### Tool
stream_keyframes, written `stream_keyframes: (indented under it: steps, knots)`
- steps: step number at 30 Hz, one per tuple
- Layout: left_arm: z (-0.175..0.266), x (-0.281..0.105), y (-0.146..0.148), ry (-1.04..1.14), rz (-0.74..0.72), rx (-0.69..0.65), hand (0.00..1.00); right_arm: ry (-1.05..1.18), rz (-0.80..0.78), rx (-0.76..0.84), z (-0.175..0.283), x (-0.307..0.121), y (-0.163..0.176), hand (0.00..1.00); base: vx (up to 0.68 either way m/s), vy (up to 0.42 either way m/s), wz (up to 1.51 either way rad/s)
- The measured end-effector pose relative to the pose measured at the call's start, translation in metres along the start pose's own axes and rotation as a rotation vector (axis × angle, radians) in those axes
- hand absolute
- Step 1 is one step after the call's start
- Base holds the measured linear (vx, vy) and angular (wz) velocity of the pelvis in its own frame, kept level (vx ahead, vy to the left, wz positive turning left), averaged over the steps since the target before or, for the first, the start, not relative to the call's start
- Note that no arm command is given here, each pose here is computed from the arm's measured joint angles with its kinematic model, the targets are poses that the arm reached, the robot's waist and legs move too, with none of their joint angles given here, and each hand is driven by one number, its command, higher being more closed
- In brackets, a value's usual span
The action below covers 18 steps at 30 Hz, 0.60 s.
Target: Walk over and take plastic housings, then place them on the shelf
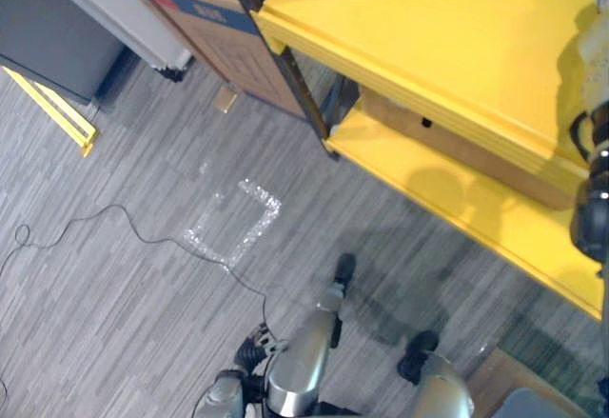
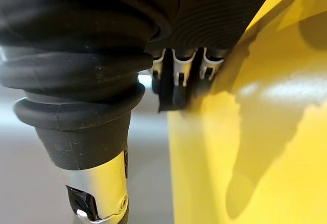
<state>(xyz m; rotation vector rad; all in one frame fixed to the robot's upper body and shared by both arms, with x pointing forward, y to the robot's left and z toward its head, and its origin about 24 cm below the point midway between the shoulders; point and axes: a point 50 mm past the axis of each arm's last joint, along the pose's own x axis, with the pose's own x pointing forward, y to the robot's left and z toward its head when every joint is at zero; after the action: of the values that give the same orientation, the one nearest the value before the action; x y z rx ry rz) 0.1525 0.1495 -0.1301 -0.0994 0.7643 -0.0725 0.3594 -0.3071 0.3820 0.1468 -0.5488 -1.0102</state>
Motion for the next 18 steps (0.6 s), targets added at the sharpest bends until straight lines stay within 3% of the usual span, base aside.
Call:
stream_keyframes:
  steps: [7,12,18]
  knots:
    - [-0.001,-0.002,0.001,-0.002,-0.012,0.002,0.0,-0.046,0.393,0.06,0.006,-0.002,0.016,0.0,0.0,0.0,0.0]
    - [-0.004,-0.005,0.009,0.001,0.021,0.003,0.0,-0.213,0.588,0.224,0.033,-0.015,0.026,0.0,0.0,-0.016,0.0]
    - [-0.011,-0.014,0.027,-0.001,0.123,-0.06,0.0,-0.417,0.559,0.456,0.074,-0.022,0.002,0.0,-0.01,-0.034,-0.13]
